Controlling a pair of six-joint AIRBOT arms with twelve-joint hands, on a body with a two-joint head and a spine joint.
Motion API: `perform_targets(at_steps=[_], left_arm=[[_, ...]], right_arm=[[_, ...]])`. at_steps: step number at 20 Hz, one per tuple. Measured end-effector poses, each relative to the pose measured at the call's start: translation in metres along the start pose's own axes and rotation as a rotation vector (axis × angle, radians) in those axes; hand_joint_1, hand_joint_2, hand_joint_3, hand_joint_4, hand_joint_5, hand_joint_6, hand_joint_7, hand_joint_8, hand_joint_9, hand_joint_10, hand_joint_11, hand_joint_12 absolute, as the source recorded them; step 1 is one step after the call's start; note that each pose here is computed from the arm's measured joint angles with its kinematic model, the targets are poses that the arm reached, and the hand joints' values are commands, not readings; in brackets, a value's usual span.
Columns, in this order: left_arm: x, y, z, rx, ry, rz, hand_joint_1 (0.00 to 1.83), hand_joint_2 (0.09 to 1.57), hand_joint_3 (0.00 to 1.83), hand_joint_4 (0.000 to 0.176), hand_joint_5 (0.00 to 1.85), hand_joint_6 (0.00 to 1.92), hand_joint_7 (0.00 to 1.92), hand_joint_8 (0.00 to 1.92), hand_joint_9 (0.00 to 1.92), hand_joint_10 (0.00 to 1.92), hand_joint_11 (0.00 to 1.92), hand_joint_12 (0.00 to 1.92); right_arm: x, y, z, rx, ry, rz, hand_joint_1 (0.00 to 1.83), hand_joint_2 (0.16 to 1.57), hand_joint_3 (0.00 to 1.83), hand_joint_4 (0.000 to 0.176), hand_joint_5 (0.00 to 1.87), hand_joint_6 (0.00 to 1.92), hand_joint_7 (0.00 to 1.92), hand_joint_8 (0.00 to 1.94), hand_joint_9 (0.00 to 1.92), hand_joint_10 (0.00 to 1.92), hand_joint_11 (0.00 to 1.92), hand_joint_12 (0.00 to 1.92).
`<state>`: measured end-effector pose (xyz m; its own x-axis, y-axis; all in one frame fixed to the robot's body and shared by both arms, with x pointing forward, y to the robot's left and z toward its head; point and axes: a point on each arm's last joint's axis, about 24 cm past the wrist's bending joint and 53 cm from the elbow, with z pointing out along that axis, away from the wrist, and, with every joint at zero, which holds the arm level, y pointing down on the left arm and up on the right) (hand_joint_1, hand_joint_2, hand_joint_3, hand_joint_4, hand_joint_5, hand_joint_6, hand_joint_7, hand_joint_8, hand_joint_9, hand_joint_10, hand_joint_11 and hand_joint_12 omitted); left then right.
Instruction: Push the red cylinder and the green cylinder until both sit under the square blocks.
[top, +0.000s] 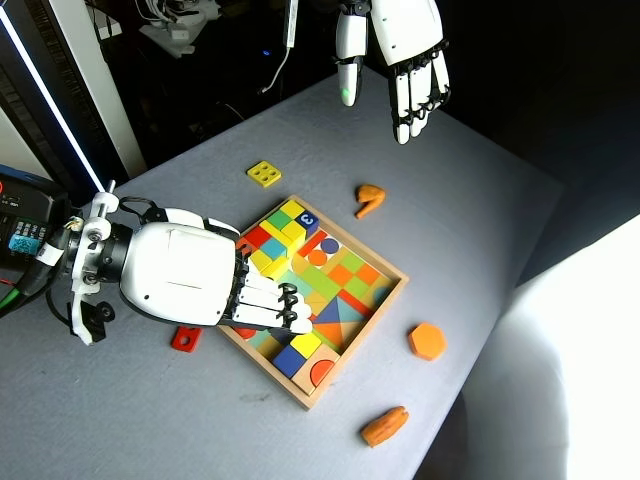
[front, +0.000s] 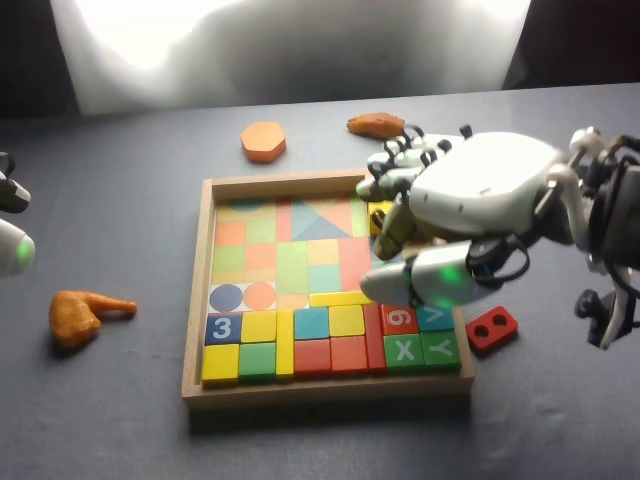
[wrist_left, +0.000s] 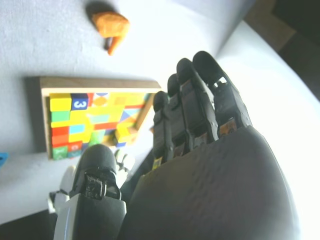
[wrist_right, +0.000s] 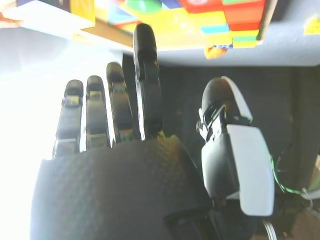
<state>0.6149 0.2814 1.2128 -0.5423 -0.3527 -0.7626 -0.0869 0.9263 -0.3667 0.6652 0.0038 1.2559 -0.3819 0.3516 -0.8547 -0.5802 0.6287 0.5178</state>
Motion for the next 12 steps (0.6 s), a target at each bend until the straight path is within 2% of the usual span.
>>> perform_targets(at_steps=[3, 5, 7, 9, 10, 12], left_arm=[[0.000, 0.000, 0.000, 0.000, 0.000, 0.001, 0.03, 1.35, 0.00, 0.034, 0.26, 0.01, 0.32, 0.01, 0.37, 0.01, 0.00, 1.12], [0.000, 0.001, 0.000, -0.003, 0.001, 0.001, 0.03, 1.35, 0.00, 0.039, 0.26, 0.00, 0.31, 0.00, 0.37, 0.01, 0.00, 1.11], [-0.001, -0.001, 0.000, 0.003, -0.002, -0.002, 0.07, 1.35, 0.00, 0.034, 0.27, 0.01, 0.32, 0.00, 0.37, 0.01, 0.00, 1.11], [-0.001, -0.002, 0.000, 0.007, -0.005, -0.002, 0.09, 1.34, 0.00, 0.033, 0.28, 0.01, 0.33, 0.01, 0.38, 0.01, 0.00, 1.13], [-0.001, 0.000, 0.000, 0.001, -0.005, 0.001, 0.06, 1.34, 0.00, 0.038, 0.27, 0.00, 0.33, 0.00, 0.38, 0.00, 0.00, 1.13], [-0.001, 0.000, 0.000, 0.001, -0.004, 0.000, 0.06, 1.34, 0.00, 0.036, 0.28, 0.00, 0.34, 0.00, 0.39, 0.01, 0.00, 1.14]], right_arm=[[-0.020, 0.006, -0.015, -0.004, -0.051, -0.008, 0.00, 1.25, 0.01, 0.000, 0.85, 0.01, 0.23, 0.01, 0.05, 0.01, 0.00, 0.00], [-0.020, 0.011, -0.033, -0.003, -0.060, -0.092, 0.00, 1.24, 0.00, 0.000, 0.85, 0.01, 0.22, 0.00, 0.06, 0.01, 0.00, 0.00], [-0.025, 0.013, -0.046, 0.002, -0.080, -0.123, 0.00, 1.24, 0.00, 0.000, 0.85, 0.01, 0.22, 0.00, 0.05, 0.01, 0.00, 0.00], [-0.039, 0.007, -0.061, 0.023, -0.123, -0.178, 0.00, 1.24, 0.00, 0.000, 0.84, 0.00, 0.22, 0.00, 0.04, 0.01, 0.00, 0.00], [-0.045, 0.001, -0.068, 0.041, -0.140, -0.182, 0.00, 1.24, 0.00, 0.000, 0.84, 0.00, 0.22, 0.00, 0.04, 0.01, 0.00, 0.00], [-0.054, -0.013, -0.078, 0.078, -0.162, -0.189, 0.00, 1.23, 0.00, 0.000, 0.84, 0.00, 0.23, 0.01, 0.07, 0.02, 0.00, 0.00]])
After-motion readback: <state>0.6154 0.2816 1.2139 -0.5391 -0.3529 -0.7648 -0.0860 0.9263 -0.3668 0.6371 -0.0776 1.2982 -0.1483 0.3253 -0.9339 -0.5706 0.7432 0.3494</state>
